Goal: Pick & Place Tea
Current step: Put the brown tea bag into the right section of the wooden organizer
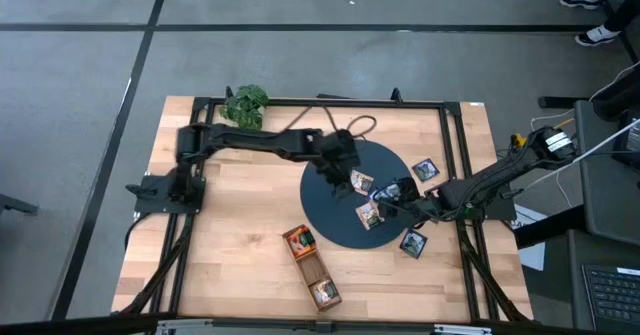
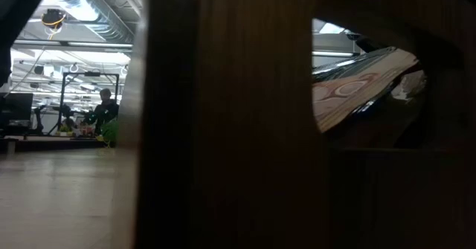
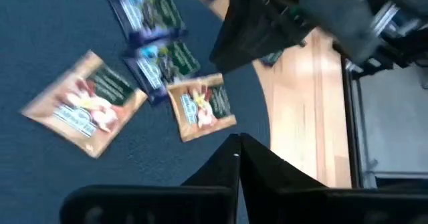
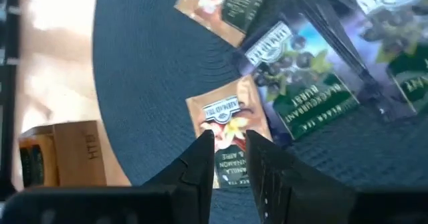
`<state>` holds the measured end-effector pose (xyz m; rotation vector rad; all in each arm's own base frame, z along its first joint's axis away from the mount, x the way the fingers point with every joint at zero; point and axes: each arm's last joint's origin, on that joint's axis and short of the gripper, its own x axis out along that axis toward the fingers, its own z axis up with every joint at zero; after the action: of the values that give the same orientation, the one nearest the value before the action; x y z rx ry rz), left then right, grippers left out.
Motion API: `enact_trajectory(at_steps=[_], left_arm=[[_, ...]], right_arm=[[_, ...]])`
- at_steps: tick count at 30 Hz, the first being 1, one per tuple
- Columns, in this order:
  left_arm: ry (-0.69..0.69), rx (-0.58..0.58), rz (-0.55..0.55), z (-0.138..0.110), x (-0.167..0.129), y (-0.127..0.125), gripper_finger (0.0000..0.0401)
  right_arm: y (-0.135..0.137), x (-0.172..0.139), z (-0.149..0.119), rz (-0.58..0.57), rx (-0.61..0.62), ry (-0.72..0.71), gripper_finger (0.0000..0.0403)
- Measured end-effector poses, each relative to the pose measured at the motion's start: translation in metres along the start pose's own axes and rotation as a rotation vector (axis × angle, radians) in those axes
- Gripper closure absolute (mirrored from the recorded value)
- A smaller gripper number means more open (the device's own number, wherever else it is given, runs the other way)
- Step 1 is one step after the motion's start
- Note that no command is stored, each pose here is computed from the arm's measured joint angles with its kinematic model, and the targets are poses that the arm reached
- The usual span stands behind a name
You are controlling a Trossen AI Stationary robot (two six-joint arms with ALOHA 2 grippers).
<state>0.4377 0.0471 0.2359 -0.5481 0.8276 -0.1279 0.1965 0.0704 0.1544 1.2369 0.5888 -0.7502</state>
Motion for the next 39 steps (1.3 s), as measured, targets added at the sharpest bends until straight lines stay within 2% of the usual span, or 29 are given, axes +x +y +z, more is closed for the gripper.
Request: enact_trajectory(at_steps=[7,16,21,28,39], left_arm=[[0.073,-0.025,-0.014,0.006,0.046,0.010,0.0397],[0.099,0.069,-0.021,-0.002,0.066,0.006,0.0398],[0.085,0.117,-0.039,-0.010,0.087,0.000,0.0398],[0.082,0.211,0.113,-0.022,0.106,0.006,0.0398],[0.131,0.258,0.174,-0.034,0.126,0.021,0.0398]], right_arm=[[-0.001,0.003,-0.003,-0.016,0.062,0.030,0.0315],[-0.006,0.001,-0.012,-0.059,0.084,0.090,0.0315],[-0.007,0.001,-0.013,-0.067,0.121,0.104,0.0315],[-0.003,0.001,-0.014,-0.031,0.140,0.115,0.0315],[0.000,-0.003,-0.023,0.016,0.198,0.154,0.0315]])
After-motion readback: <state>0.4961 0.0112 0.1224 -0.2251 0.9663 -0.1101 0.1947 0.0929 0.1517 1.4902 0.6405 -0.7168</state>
